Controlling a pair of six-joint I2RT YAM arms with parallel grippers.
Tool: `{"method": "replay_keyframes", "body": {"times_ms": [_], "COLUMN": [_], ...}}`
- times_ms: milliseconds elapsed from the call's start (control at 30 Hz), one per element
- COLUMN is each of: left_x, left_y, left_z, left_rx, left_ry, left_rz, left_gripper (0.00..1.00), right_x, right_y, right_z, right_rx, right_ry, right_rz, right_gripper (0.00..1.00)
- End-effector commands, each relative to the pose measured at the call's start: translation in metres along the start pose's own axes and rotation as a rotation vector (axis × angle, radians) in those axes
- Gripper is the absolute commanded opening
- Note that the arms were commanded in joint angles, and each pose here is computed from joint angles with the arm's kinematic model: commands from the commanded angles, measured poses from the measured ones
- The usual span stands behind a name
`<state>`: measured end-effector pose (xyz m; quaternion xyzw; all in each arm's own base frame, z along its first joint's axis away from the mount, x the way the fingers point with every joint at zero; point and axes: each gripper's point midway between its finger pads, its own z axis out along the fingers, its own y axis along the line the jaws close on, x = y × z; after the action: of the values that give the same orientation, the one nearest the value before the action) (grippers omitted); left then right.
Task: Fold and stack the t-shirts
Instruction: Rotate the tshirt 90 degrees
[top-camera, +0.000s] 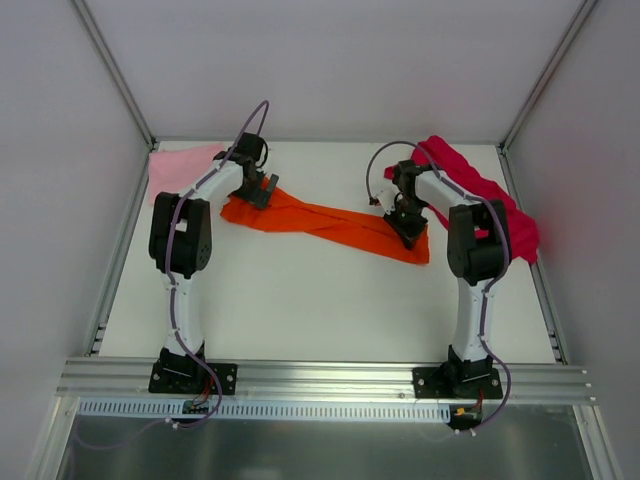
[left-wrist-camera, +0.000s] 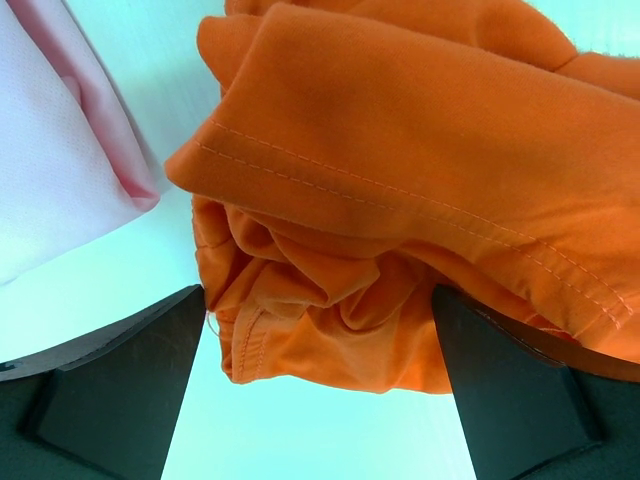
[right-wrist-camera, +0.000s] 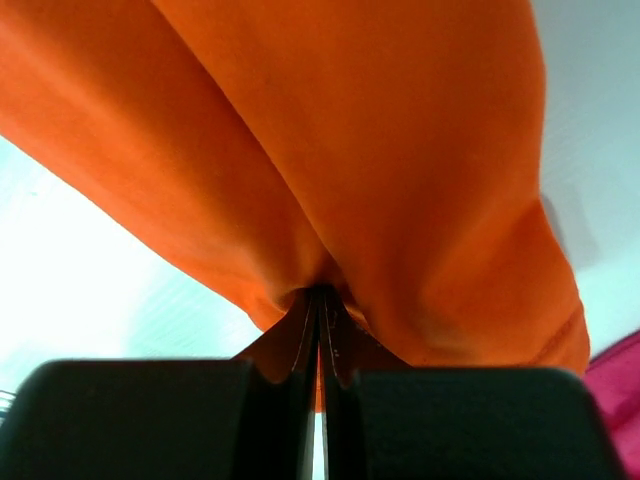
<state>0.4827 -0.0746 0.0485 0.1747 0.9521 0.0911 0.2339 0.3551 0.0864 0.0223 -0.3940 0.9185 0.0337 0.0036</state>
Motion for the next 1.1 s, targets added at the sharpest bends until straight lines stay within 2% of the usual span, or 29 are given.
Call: {"method": "replay_keyframes", "body": {"times_ms": [0, 67, 100, 167, 200, 267, 300, 333, 767, 1067], "left_x": [-0.014, -0.014, -0.015, -0.019, -0.018, -0.018, -0.019, -0.015, 0.016, -0.010], "left_y": [0.006, 0.003, 0.001, -0.002, -0.002, -0.004, -0.004, -0.006, -0.009, -0.007], "left_z": [-0.022, -0.017, -0.016, -0.007, -0.006, -0.002, 0.000, 0.002, 0.023, 0.027], "left_rx": [0.010, 0.027, 0.037, 0.052, 0.051, 0.055, 0.055, 0.058, 0.052, 0.046], "left_ry": [-0.065, -0.052, -0.044, -0.023, -0.009, -0.008, -0.015, -0.007, 0.079, 0.067], "left_rz": [-0.019, -0.017, -0.015, -0.020, -0.022, -0.028, -0.030, -0.026, 0.005, 0.049], "left_gripper": [0.99, 0.96, 0.88, 0.65, 0.32, 0.15, 0.04, 0.01, 0.00, 0.00], "right_x": [0.000, 0.000, -0.001, -0.001, -0.002, -0.001, -0.001, 0.000, 0.000, 0.005], "right_y": [0.012, 0.022, 0.026, 0.030, 0.032, 0.035, 0.035, 0.036, 0.046, 0.083], "right_z": [-0.004, -0.007, -0.009, -0.013, -0.014, -0.016, -0.017, -0.018, -0.024, -0.020], "right_rx": [-0.084, -0.129, -0.136, -0.137, -0.136, -0.136, -0.136, -0.136, -0.155, -0.236], "right_ry": [0.001, -0.005, -0.006, -0.014, -0.016, -0.018, -0.018, -0.018, -0.010, 0.042], "right_rz": [-0.015, -0.026, -0.034, -0.043, -0.049, -0.051, -0.057, -0.057, -0.085, -0.174], "right_gripper": [0.01, 0.01, 0.01, 0.01, 0.01, 0.01, 0.01, 0.01, 0.01, 0.01]}}
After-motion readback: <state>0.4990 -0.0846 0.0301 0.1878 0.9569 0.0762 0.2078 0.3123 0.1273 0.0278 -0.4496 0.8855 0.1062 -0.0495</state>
